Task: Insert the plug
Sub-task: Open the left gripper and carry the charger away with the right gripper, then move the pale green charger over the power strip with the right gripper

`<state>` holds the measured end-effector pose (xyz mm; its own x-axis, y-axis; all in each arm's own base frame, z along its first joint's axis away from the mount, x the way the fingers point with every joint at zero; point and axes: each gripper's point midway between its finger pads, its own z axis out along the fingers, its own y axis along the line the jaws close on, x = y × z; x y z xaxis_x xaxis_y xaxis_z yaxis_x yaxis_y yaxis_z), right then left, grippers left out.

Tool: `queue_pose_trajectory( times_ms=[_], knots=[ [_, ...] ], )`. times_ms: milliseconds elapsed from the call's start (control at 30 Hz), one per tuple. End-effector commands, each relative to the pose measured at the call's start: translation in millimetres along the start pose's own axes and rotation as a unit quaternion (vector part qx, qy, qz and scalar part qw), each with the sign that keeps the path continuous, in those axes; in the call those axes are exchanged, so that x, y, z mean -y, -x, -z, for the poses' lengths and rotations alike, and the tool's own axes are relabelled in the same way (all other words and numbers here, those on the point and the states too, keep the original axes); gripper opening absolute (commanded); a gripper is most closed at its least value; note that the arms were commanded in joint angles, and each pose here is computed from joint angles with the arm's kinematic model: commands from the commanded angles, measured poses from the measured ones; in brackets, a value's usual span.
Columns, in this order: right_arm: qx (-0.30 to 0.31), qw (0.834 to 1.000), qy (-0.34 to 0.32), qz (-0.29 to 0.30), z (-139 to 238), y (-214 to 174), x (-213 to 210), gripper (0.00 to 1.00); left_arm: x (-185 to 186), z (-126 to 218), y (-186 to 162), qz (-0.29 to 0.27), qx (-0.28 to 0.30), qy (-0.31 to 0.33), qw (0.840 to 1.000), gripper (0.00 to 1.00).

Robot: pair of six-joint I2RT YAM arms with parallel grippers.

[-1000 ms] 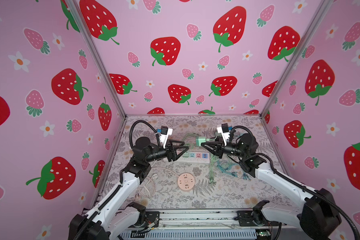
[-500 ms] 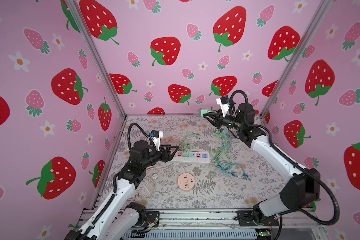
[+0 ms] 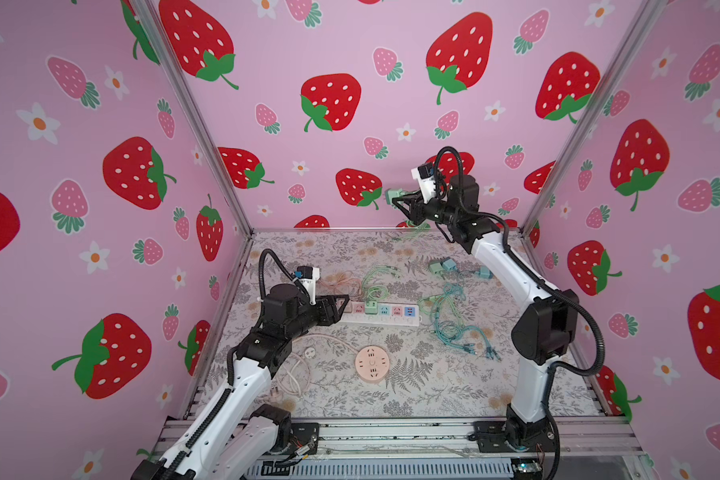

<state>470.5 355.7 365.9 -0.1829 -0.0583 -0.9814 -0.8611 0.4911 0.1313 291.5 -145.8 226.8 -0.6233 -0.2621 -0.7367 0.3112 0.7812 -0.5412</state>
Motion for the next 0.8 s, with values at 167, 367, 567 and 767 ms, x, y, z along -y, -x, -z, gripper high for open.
queue_pose_trajectory(
  times_ms=[167, 367, 567, 767],
  knots=[
    [-0.116, 0.99, 0.033, -0.072, -8.8, -137.4, -5.6, 0.02, -38.7, -9.2, -10.4, 0.059, -0.032, 0.081, 0.994, 0.65],
    [-0.194, 0.979, 0.037, -0.056, 7.5, -177.0, -16.1, 0.03, -62.8, -13.5, -20.8, 0.072, -0.052, 0.123, 0.988, 0.65],
    [-0.293, 0.955, 0.039, -0.015, 26.0, -214.0, -24.8, 0.03, -96.5, -27.6, -40.1, 0.102, -0.082, 0.162, 0.978, 0.61],
    [-0.364, 0.931, 0.021, 0.023, 38.4, -239.4, -23.6, 0.03, -111.9, -42.8, -52.9, 0.126, -0.116, 0.169, 0.971, 0.53]
  ],
)
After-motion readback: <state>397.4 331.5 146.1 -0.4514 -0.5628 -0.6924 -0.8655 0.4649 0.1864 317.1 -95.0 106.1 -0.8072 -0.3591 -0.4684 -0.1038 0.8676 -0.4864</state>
